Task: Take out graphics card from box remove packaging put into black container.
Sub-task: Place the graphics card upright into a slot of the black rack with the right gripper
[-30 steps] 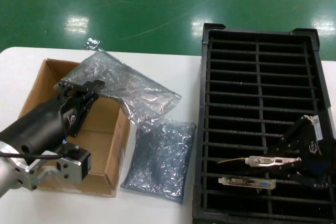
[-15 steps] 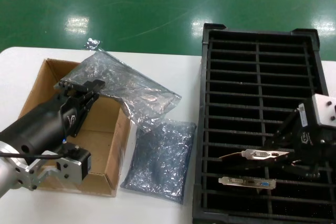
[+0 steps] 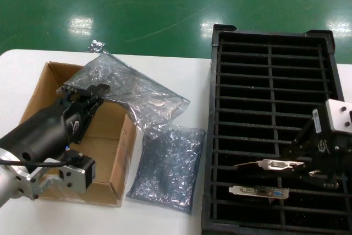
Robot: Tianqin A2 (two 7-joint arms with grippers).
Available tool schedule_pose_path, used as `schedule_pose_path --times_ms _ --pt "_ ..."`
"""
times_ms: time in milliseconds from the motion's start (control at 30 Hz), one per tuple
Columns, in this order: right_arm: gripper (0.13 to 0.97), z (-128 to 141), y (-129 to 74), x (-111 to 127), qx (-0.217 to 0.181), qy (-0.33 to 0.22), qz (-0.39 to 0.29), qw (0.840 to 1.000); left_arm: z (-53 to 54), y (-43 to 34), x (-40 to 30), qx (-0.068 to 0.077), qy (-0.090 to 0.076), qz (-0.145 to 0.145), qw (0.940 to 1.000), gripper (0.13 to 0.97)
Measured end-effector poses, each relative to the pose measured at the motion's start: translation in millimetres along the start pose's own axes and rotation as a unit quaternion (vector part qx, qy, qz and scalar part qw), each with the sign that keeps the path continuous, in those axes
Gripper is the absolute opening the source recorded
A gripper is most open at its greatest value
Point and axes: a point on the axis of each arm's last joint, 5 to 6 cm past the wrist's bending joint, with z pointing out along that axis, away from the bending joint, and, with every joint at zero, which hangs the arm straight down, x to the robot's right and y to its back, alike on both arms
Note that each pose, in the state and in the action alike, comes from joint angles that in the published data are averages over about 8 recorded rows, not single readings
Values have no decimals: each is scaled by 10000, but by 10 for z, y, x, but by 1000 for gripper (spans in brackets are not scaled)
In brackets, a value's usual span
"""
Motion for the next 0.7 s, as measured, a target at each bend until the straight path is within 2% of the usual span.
schedule_pose_path --times_ms 700 --pt "191 -35 -93 -14 -4 74 -151 9999 0 0 0 0 0 0 10000 138"
